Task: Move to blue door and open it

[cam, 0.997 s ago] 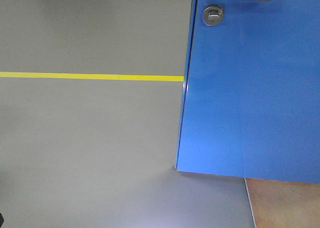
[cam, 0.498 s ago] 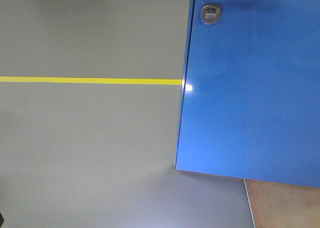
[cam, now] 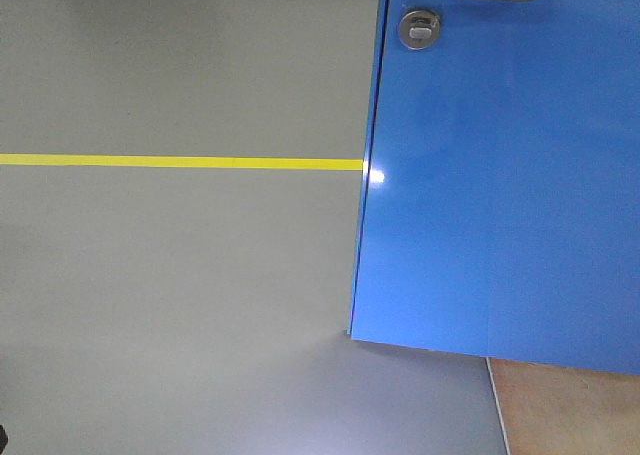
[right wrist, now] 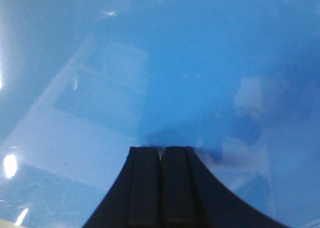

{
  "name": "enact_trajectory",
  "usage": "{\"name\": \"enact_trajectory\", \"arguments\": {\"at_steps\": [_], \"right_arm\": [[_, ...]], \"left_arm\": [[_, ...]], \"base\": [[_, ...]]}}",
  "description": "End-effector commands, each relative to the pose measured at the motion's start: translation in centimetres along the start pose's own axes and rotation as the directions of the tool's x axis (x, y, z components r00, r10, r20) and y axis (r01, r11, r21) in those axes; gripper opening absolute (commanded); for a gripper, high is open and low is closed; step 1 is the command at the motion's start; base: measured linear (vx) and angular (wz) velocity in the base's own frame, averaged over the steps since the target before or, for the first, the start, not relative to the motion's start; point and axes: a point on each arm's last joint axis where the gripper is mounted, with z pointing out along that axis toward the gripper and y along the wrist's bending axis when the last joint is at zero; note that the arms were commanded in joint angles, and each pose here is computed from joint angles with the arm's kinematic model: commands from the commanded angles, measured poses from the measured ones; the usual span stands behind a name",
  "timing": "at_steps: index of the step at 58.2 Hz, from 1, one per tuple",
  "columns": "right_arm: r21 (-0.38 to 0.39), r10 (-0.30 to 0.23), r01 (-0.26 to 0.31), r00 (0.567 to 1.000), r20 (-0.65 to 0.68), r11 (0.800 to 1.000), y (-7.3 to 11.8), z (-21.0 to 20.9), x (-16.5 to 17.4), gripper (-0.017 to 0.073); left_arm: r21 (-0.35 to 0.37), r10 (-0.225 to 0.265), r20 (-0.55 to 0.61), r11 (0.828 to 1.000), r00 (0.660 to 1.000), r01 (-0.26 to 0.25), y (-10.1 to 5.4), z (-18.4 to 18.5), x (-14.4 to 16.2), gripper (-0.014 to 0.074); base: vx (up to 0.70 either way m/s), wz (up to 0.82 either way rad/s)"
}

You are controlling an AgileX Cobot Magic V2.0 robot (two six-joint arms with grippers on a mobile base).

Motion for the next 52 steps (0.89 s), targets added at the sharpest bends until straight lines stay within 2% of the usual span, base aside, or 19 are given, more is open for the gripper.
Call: {"name": "enact_trajectory", "arguments": {"at_steps": [1, 3, 5, 7, 8, 11, 12, 15, 16, 19, 20, 21, 26, 33, 35, 41, 44, 46, 52], "right_arm": [[-0.049, -0.165, 0.173, 0.977, 0.131, 0.984, 3.9, -2.5, -1.7, 0.0008], [-0.029, -0.252, 0.258, 0.958, 0.138, 0.966, 4.2, -2.7, -1.7, 0.0008], [0.0, -0.369, 0.373, 0.919, 0.137, 0.928, 4.6, -3.2, -1.5, 0.0008], [0.031, -0.481, 0.481, 0.868, 0.122, 0.876, 4.9, -3.9, -1.1, 0.0008], [0.053, -0.539, 0.537, 0.835, 0.108, 0.842, 4.7, -4.1, -0.9, 0.0008], [0.083, -0.645, 0.64, 0.761, 0.069, 0.764, 5.0, -5.3, -0.3, 0.0008], [0.099, -0.688, 0.683, 0.724, 0.044, 0.724, 4.9, -5.9, 0.0, 0.0008], [0.118, -0.754, 0.75, 0.656, -0.01, 0.651, 4.6, -7.2, 0.9, 0.0008], [0.127, -0.778, 0.775, 0.627, -0.034, 0.619, 4.3, -7.9, 1.2, 0.0008], [0.148, -0.805, 0.806, 0.588, -0.085, 0.573, 3.1, -9.4, 2.0, 0.0008], [0.15, -0.807, 0.808, 0.585, -0.079, 0.57, 3.2, -10.3, 2.1, 0.0008], [0.156, -0.806, 0.81, 0.583, -0.101, 0.566, 2.3, -10.8, 2.6, 0.0008], [0.17, -0.81, 0.809, 0.581, -0.079, 0.563, 0.9, -14.6, 3.7, 0.0008], [0.214, -0.848, 0.828, 0.53, 0.002, 0.518, -1.8, -20.5, 4.8, 0.0008], [0.229, -0.864, 0.838, 0.502, 0.032, 0.495, -2.5, -22.4, 5.1, 0.0008], [0.285, -0.914, 0.869, 0.396, 0.088, 0.405, -4.8, -28.0, 6.5, 0.0008], [0.308, -0.925, 0.873, 0.369, 0.089, 0.378, -6.2, -30.5, 7.6, 0.0008], [0.32, -0.929, 0.873, 0.362, 0.083, 0.368, -7.3, -31.9, 8.4, 0.0008], [0.329, -0.927, 0.868, 0.366, 0.079, 0.371, -10.7, -35.1, 11.0, 0.0008]], "left_arm": [[0.003, -0.012, 0.13, 1.0, 0.991, 0.011, 0.0, -0.6, -1.8, 0.0073], [0.003, -0.012, 0.13, 1.0, 0.991, 0.011, 0.0, -0.6, -1.8, 0.0073], [0.003, -0.012, 0.13, 1.0, 0.991, 0.011, 0.0, -0.6, -1.8, 0.0073], [0.003, -0.012, 0.13, 1.0, 0.991, 0.011, 0.0, -0.6, -1.8, 0.0073], [0.003, -0.012, 0.13, 1.0, 0.991, 0.011, 0.0, -0.6, -1.8, 0.0073], [0.003, -0.012, 0.13, 1.0, 0.991, 0.011, 0.0, -0.6, -1.8, 0.0073], [0.003, -0.012, 0.13, 1.0, 0.991, 0.011, 0.0, -0.6, -1.8, 0.0073], [0.003, -0.012, 0.13, 1.0, 0.991, 0.011, 0.0, -0.6, -1.8, 0.0073], [0.003, -0.011, 0.129, 1.0, 0.992, 0.011, 0.0, -0.6, -1.7, 0.0073], [0.003, -0.011, 0.129, 1.0, 0.992, 0.011, 0.0, -0.6, -1.7, 0.0073], [0.003, -0.011, 0.129, 1.0, 0.992, 0.011, 0.0, -0.6, -1.7, 0.0073], [0.003, -0.011, 0.129, 1.0, 0.992, 0.011, 0.0, -0.6, -1.7, 0.0073], [0.003, -0.011, 0.129, 1.0, 0.992, 0.011, 0.0, -0.6, -1.7, 0.0073], [0.003, -0.011, 0.129, 1.0, 0.992, 0.011, 0.0, -0.6, -1.7, 0.0073], [0.003, -0.011, 0.129, 1.0, 0.992, 0.011, 0.0, -0.6, -1.7, 0.0073], [0.003, -0.011, 0.129, 1.0, 0.992, 0.011, 0.0, -0.6, -1.7, 0.0073], [0.003, -0.011, 0.129, 1.0, 0.992, 0.011, 0.0, -0.6, -1.7, 0.0073], [0.003, -0.011, 0.129, 1.0, 0.992, 0.011, 0.0, -0.6, -1.7, 0.0073], [0.003, -0.011, 0.129, 1.0, 0.992, 0.011, 0.0, -0.6, -1.7, 0.0073]], "base": [[0.0, 0.0], [0.0, 0.0], [0.0, 0.0], [0.0, 0.0], [0.0, 0.0], [0.0, 0.0], [0.0, 0.0], [0.0, 0.0], [0.0, 0.0], [0.0, 0.0], [0.0, 0.0], [0.0, 0.0], [0.0, 0.0], [0.0, 0.0], [0.0, 0.0], [0.0, 0.0], [0.0, 0.0], [0.0, 0.0], [0.0, 0.0]]}}
